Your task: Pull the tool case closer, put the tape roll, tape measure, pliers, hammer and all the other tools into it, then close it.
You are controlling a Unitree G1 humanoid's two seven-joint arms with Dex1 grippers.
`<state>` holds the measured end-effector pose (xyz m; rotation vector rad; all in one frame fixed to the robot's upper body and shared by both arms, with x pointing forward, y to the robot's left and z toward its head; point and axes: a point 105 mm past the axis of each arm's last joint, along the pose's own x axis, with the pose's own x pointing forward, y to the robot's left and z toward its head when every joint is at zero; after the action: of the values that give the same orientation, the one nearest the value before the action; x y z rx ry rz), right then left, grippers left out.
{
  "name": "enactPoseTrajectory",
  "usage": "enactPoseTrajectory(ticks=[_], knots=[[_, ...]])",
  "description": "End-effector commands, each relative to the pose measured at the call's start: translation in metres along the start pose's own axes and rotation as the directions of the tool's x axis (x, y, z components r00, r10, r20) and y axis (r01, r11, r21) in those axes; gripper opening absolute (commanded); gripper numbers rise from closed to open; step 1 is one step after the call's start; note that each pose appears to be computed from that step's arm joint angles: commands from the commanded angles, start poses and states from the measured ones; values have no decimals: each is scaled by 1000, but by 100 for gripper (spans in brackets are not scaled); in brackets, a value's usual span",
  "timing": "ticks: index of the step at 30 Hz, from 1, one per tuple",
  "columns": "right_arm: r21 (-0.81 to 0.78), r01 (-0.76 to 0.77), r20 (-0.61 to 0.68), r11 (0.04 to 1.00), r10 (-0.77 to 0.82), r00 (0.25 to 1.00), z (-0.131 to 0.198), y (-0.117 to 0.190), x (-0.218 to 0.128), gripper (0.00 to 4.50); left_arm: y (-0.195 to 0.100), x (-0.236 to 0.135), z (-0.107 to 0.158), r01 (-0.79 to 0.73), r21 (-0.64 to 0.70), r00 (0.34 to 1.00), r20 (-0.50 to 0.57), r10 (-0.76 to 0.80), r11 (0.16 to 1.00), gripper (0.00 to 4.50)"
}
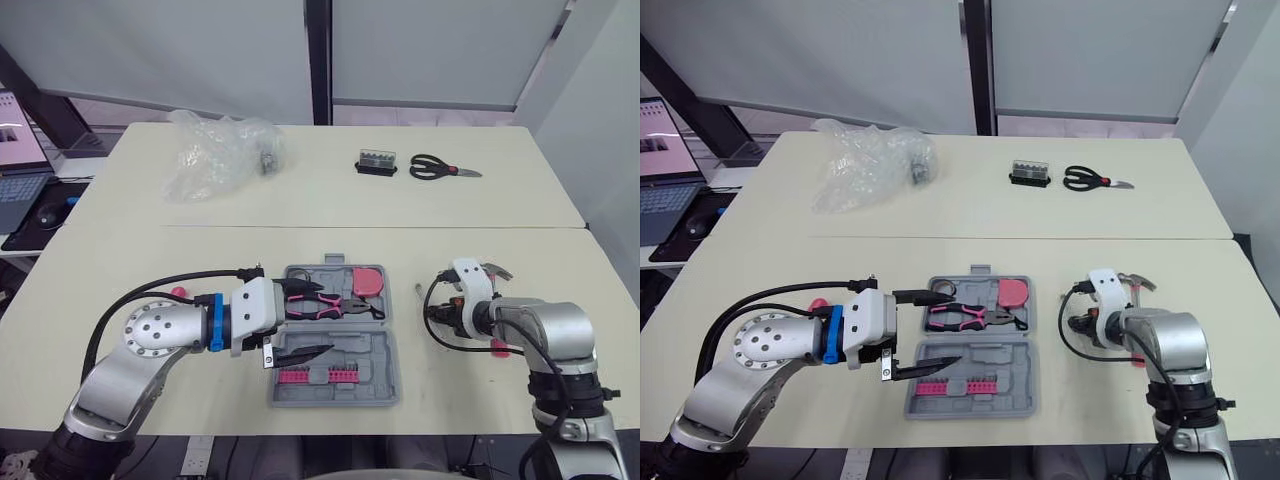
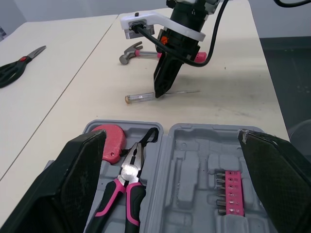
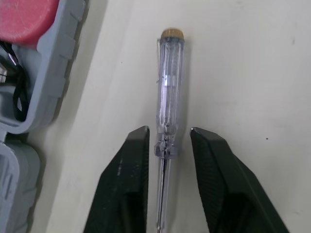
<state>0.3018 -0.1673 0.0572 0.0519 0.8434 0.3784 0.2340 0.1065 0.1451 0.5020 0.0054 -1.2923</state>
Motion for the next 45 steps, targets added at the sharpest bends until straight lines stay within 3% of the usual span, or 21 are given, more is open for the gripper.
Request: enactPoseTrajectory(ticks=[1, 5, 10, 16, 27, 30, 34, 40, 42, 45], knots=[[-37, -8, 138, 999, 13, 990, 24, 5, -21, 259, -2, 1, 7, -2, 27, 1000, 18, 1, 1000, 450], [-253, -7, 262, 967, 76, 962, 31, 18, -39, 363, -1, -1, 6, -7, 24, 1000, 15, 6, 1000, 450], [-450, 138, 360, 882, 38, 932, 9, 15, -33, 363, 1, -2, 6, -9, 32, 1000, 18, 8, 999, 450], [-350, 236, 449, 907, -59, 892, -11, 6, -18, 363, 3, 0, 8, -10, 36, 999, 40, 8, 999, 450], [-254, 238, 430, 938, -111, 896, -30, 3, 3, 363, 3, 0, 7, 11, 46, 999, 42, -13, 999, 450], [-247, 230, 429, 941, -106, 897, -34, 6, 5, 309, 3, -1, 7, 15, 42, 999, 47, -17, 999, 450], [-235, 223, 437, 946, -102, 894, -34, 10, 8, 196, 3, -2, 6, 15, 36, 998, 54, -17, 999, 450], [-215, 234, 444, 948, -118, 888, -36, 10, 12, 64, 5, -5, 2, 16, 35, 999, 44, -18, 999, 450], [-211, 236, 449, 948, -121, 885, -35, 10, 13, 31, 5, -6, 1, 17, 37, 999, 39, -18, 999, 450], [-235, 230, 468, 944, -98, 878, -30, 14, 9, 29, 7, -10, -1, 8, 36, 999, 32, -9, 999, 450]])
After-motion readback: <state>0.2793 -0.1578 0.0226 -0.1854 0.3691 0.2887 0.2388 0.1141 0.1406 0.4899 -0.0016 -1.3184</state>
